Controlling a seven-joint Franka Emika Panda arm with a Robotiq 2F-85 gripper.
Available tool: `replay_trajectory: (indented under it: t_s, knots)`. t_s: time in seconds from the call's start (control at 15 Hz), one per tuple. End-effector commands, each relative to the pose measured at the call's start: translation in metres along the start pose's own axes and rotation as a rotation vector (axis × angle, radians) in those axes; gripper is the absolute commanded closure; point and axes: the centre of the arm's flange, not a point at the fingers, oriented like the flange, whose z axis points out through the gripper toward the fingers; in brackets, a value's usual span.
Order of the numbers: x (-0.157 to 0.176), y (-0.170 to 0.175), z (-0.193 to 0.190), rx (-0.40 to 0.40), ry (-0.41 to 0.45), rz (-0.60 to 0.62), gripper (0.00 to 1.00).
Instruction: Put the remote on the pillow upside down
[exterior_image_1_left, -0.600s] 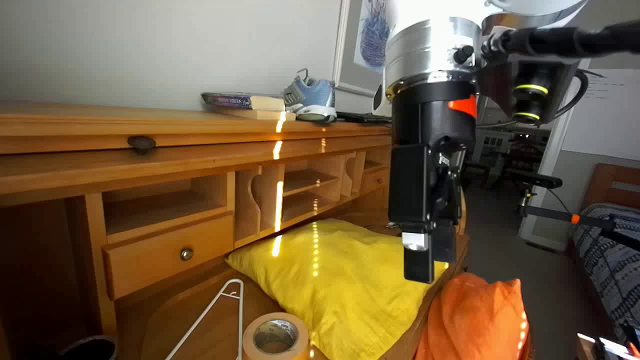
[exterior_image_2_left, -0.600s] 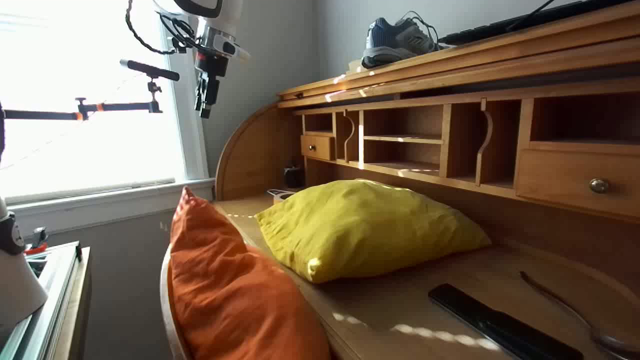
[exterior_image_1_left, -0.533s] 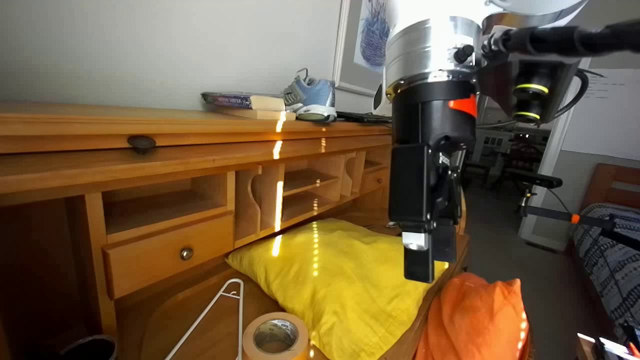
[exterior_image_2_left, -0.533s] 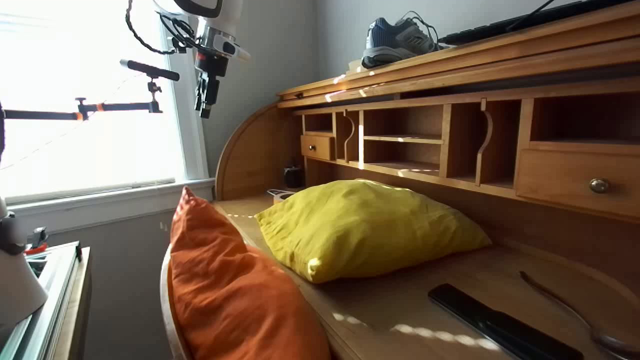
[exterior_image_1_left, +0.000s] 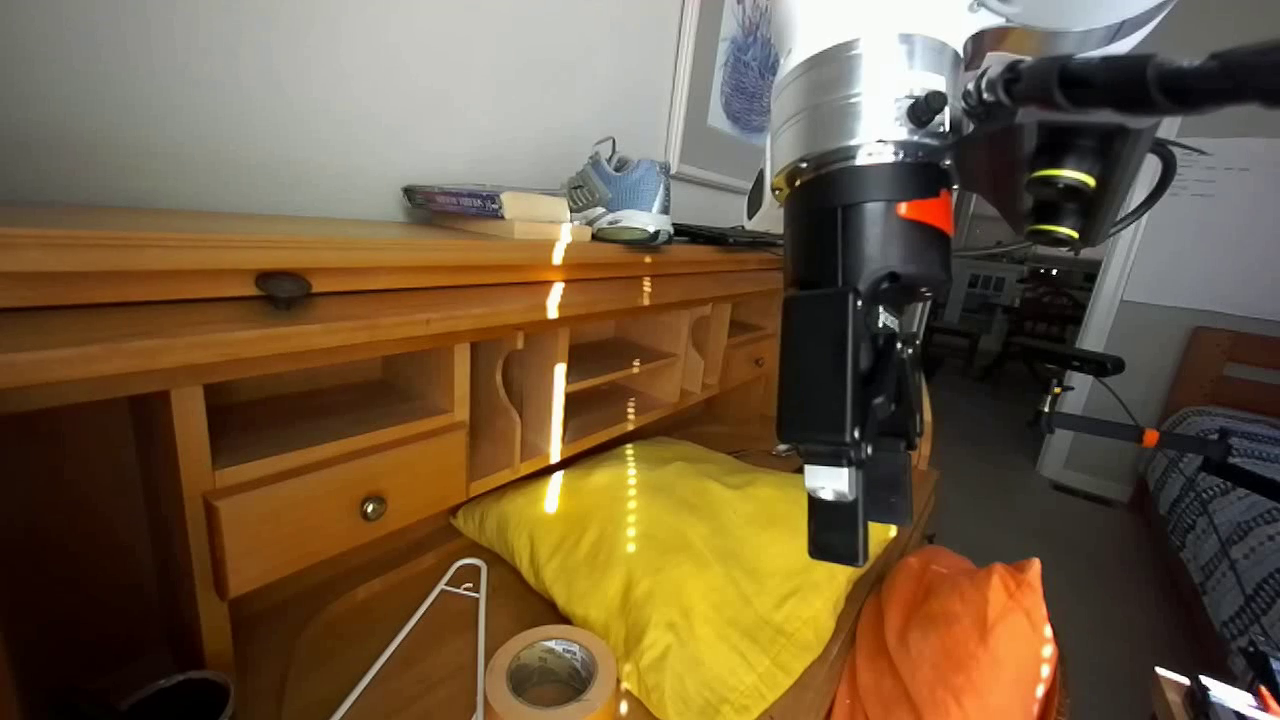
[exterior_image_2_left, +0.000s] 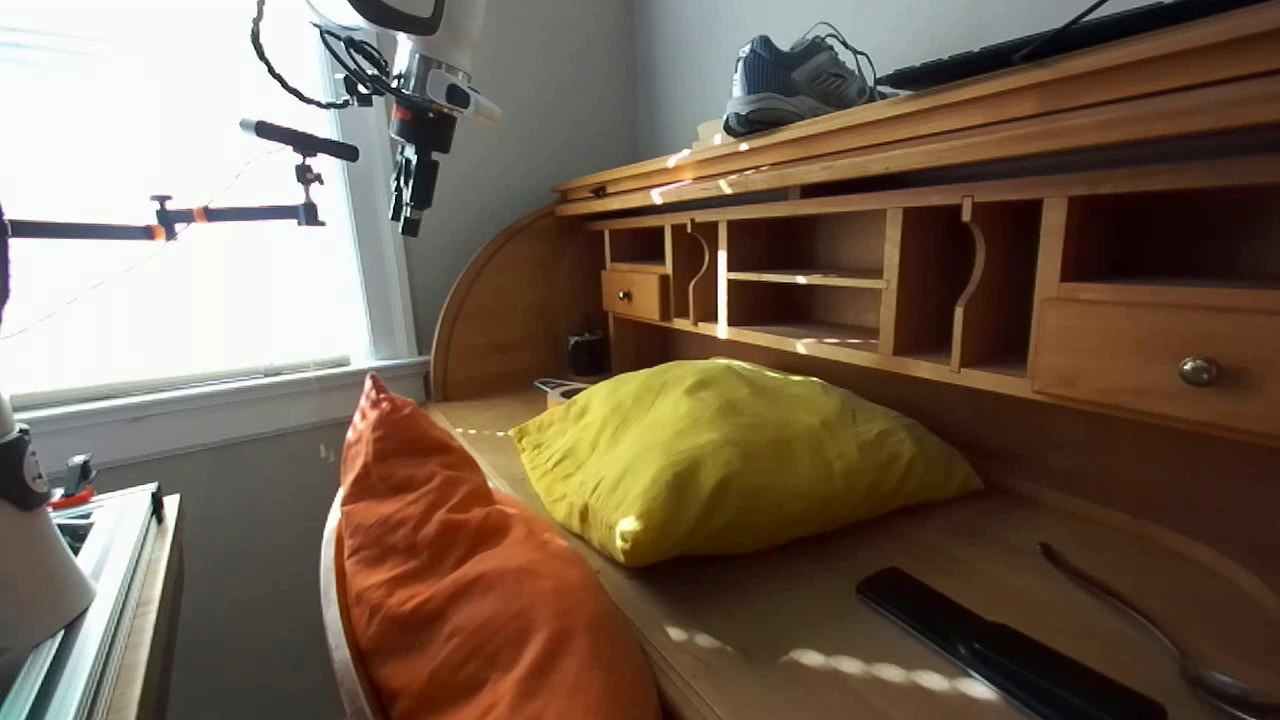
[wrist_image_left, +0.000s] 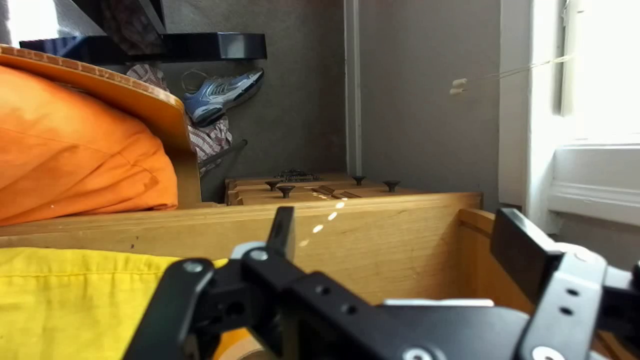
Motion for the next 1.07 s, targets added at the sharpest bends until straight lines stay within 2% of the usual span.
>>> replay_trajectory:
  t_s: [0.0,0.27,0.33,0.6,1.0]
  knots:
    - [0.000,0.000,0.000,0.000,0.000,0.000,0.00]
    - [0.000,0.000,0.000,0.000,0.000,0.000,0.00]
    - [0.006,0.011,-0.003,-0.002,0.025,0.023,0.00]
    - [0.031,0.079,-0.028,-0.059,0.201,0.158,0.00]
    - [0.065,0.177,-0.065,-0.187,0.465,0.309,0.00]
